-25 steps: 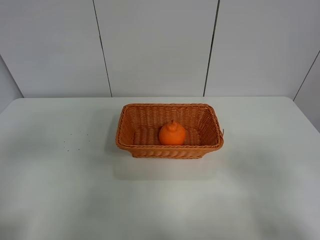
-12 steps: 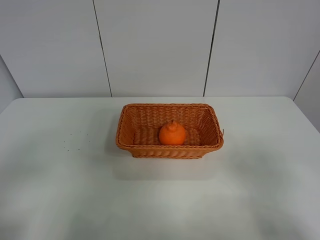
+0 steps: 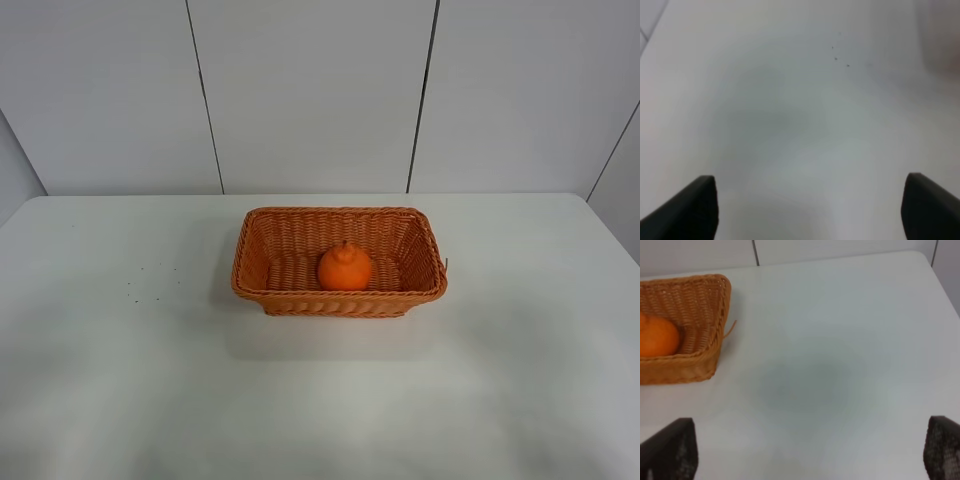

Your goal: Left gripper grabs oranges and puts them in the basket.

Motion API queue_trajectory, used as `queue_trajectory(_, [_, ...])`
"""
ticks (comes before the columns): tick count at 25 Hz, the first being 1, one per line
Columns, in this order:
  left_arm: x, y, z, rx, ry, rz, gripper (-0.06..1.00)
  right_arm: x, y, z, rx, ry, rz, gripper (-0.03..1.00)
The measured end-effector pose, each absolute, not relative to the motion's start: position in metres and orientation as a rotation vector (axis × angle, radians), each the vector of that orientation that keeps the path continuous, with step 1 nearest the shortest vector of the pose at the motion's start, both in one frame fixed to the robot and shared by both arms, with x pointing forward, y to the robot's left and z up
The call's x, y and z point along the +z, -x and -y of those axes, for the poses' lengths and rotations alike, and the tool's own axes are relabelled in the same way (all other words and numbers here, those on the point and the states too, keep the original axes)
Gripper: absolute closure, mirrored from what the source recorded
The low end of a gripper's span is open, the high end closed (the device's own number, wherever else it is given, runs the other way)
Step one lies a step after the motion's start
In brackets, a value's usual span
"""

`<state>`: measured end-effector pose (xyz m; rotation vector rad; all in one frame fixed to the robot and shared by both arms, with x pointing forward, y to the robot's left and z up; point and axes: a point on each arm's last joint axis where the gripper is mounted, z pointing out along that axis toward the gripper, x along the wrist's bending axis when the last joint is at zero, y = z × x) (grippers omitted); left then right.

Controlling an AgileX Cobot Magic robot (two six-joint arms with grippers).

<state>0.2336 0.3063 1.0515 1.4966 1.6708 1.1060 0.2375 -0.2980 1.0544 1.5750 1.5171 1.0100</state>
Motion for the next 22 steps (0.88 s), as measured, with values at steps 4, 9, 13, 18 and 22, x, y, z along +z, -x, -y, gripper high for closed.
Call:
queue_trajectory(4, [1.0515, -0.2334, -0.3066, 1.107, -1.490, -1.675, 0.10, 1.0544, -0.2375, 0.2980, 1.010, -1.575, -1.517, 0.27])
queue_trajectory(9, [1.0515, -0.2334, -0.3067, 1.107, -1.488, -1.677, 0.10, 1.0544, -0.2375, 0.2980, 1.010, -1.575, -1.517, 0.27])
queue_trajectory(13, [1.0515, -0.2334, -0.3067, 1.107, -1.488, -1.677, 0.10, 1.0544, -0.2375, 0.2980, 1.010, -1.575, -1.517, 0.27])
queue_trajectory(18, [1.0515, -0.2333, -0.3068, 1.108, -1.488, -1.677, 0.10, 1.0544, -0.2375, 0.2980, 1.010, -1.575, -1.517, 0.27])
queue_trajectory(22, [1.0515, -0.2333, -0.3068, 1.108, -1.488, -1.677, 0.10, 1.0544, -0.2375, 0.2980, 1.010, -1.575, -1.517, 0.27])
